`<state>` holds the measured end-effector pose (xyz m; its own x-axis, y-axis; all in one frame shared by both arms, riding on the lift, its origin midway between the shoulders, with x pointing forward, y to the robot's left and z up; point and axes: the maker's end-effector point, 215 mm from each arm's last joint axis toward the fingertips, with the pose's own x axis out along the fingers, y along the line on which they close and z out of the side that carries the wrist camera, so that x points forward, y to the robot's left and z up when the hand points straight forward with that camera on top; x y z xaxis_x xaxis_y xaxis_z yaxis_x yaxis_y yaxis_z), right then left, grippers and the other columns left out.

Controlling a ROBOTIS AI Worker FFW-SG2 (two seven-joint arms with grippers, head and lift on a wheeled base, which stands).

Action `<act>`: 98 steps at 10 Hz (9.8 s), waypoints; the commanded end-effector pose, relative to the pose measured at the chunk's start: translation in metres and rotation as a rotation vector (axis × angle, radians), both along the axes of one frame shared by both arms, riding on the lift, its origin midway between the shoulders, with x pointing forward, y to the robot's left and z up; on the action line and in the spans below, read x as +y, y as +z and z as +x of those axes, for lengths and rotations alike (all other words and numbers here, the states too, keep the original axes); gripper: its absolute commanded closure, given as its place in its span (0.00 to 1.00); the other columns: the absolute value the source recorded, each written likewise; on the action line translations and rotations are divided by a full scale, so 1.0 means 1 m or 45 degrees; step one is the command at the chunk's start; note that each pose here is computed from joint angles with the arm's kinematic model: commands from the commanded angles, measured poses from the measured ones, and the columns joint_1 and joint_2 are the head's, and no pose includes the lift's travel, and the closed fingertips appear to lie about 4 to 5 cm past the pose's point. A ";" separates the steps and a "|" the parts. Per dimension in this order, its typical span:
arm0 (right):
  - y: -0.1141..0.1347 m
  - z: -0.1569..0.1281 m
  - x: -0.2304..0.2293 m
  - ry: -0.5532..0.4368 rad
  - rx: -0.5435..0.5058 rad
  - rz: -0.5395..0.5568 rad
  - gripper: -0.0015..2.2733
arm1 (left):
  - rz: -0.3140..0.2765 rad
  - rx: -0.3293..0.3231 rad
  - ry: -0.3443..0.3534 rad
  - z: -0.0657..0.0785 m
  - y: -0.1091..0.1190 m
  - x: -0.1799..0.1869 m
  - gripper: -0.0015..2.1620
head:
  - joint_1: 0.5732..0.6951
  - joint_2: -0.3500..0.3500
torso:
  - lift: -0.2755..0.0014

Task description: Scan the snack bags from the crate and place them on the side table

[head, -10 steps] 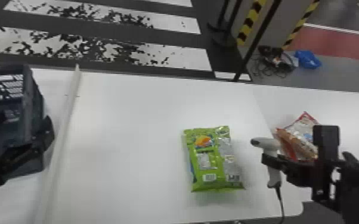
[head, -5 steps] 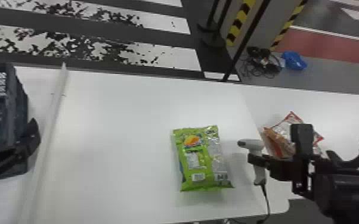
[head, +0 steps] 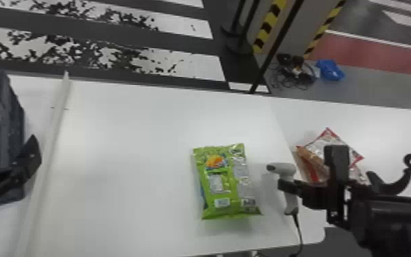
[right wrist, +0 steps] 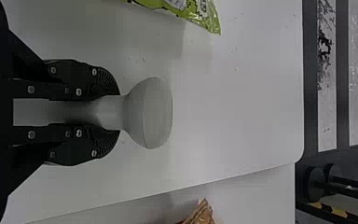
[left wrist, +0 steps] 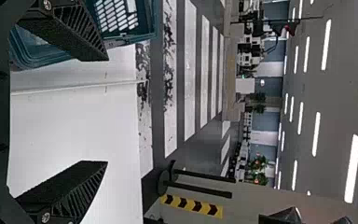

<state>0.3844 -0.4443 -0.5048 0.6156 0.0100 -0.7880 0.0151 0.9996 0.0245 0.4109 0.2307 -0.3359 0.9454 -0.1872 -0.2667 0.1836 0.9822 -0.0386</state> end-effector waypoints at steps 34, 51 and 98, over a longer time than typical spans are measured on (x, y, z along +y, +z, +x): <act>-0.006 -0.034 0.137 0.300 0.137 0.526 0.79 | -0.013 0.001 -0.014 0.003 -0.002 0.000 0.04 | 1.00 0.34 | 0.66; 0.120 0.062 -0.217 -0.554 -0.823 0.348 0.97 | -0.011 -0.018 -0.015 0.004 0.007 -0.003 0.04 | 1.00 0.00 | 0.66; 0.137 0.003 0.194 -0.051 -1.113 -0.015 0.03 | 0.061 -0.109 -0.050 -0.004 -0.028 -0.063 0.04 | 1.00 0.33 | 0.66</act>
<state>0.3871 -0.2504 -0.3676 0.9990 -0.0301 -0.0334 0.0312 0.9990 0.0321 0.4068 0.1675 -0.3630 0.9573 -0.2144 -0.1941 0.2240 0.9742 0.0288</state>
